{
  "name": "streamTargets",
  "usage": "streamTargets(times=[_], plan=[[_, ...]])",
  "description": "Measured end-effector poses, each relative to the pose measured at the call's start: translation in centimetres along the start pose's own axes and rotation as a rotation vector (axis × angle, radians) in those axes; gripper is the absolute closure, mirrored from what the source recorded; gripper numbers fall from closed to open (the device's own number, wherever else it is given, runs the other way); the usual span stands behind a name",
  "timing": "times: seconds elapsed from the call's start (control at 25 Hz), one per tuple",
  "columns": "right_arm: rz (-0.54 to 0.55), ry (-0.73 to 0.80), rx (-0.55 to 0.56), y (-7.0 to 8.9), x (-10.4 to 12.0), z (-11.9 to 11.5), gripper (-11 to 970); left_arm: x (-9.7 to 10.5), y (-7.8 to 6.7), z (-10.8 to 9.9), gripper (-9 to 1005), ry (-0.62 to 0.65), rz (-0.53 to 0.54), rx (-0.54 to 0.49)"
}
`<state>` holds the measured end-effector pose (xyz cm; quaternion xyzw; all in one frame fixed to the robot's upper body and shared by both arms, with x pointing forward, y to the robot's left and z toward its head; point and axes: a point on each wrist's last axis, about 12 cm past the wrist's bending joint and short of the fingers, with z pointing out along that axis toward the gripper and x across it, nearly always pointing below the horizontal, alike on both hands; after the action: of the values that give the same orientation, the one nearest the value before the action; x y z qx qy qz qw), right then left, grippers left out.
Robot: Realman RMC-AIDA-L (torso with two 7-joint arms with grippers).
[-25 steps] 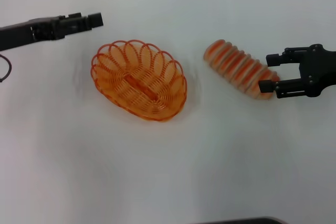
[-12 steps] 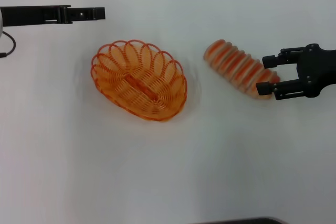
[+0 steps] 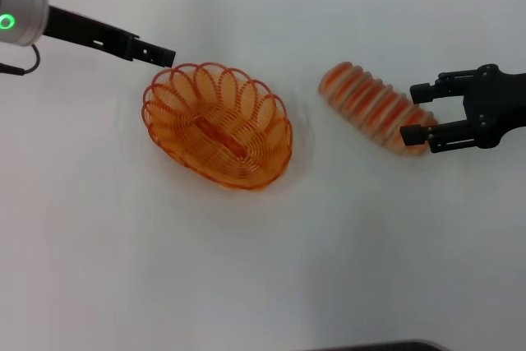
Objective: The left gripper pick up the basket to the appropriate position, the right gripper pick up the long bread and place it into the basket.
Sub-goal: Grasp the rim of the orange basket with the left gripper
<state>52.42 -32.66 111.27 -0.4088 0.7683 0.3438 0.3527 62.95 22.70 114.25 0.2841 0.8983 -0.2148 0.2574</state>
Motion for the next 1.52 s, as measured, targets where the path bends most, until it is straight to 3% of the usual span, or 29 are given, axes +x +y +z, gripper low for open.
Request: streamTargets(times=[0.28, 0.64, 1.04, 1.52], plan=[[-0.004, 0.000, -0.002, -0.1, -0.2, 0.1, 164, -1.2, -1.4, 1.2, 136, 0.106, 0.098, -0.062], [-0.011, 0.000, 0.000, -0.2, -0.5, 0.2, 164, -1.2, -2.8, 2.5, 136, 0.180, 0.163, -0.082], [-0.016, 0.000, 0.001, -0.3, -0.7, 0.3, 164, -0.3, -2.9, 4.1, 139, 0.214, 0.183, -0.104], [-0.020, 0.001, 0.000, -0.3, -0.8, 0.4, 163, -0.2, -3.2, 4.4, 160, 0.223, 0.199, -0.108]])
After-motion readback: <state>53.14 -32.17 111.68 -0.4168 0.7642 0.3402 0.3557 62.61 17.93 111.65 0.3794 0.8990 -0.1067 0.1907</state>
